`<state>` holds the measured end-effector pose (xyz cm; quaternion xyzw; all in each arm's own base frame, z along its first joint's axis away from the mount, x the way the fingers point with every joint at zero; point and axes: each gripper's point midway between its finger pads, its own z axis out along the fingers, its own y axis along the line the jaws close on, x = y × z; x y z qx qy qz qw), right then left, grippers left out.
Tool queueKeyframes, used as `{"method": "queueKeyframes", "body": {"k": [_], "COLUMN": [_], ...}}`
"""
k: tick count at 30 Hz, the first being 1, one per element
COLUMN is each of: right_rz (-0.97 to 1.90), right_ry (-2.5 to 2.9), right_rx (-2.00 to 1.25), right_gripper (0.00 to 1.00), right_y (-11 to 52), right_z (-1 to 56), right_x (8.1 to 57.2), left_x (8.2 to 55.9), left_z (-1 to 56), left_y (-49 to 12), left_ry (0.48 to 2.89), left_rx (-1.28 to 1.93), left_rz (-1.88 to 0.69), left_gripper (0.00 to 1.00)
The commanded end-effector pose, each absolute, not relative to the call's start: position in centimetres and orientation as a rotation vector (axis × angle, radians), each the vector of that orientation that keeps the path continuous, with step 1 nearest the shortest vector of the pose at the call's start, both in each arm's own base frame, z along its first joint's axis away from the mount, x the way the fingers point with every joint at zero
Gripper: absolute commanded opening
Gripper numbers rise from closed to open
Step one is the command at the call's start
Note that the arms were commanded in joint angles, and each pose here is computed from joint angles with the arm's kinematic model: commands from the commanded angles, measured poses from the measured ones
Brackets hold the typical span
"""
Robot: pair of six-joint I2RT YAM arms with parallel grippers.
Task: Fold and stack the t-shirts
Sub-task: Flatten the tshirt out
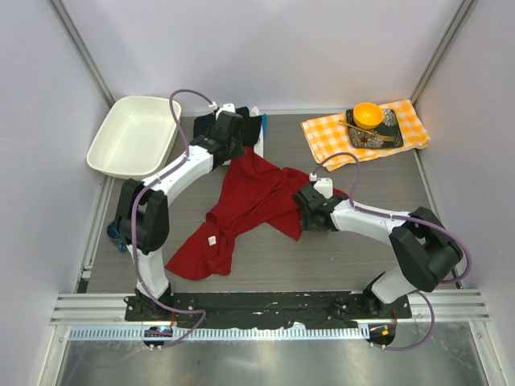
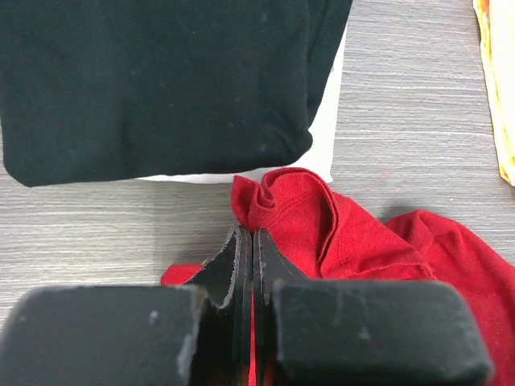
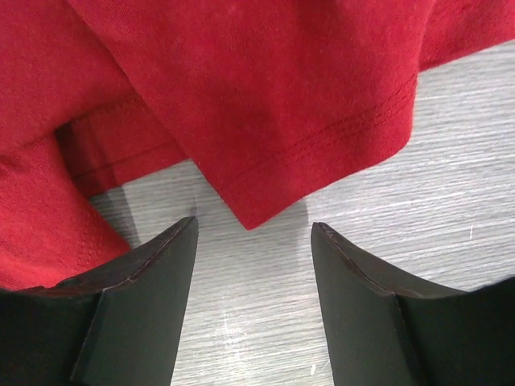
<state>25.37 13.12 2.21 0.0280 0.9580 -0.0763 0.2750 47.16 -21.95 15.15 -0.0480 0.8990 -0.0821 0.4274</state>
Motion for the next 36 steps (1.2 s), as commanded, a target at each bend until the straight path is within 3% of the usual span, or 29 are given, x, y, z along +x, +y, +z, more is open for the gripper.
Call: {"method": "queueKeyframes", "body": {"k": [1,18,36], "right_rz": [-0.208,-0.261,-0.214], "right_ry": [2.46,2.494,2.604], "right_rx": [0.086,0.037,0.201], "right_gripper": [0.64,0.62,0.47], "right_y": [13.9,14.2,11.4], "right_z": [4.6,1.9,-0.6], "right_x": [28.5,29.4,26.2], "left_x": [47.5,46.2,45.3], "left_z": [20.0,19.7,20.3], "left_y": [-21.3,-19.0,-17.6], "left_ry": [2.124,2.121,2.11], "left_rx": [-0.167,-0.212,-0.253], "left_rz": [-0.268,-0.268,-0.294], "left_gripper": [0.0,0.0,0.0]}}
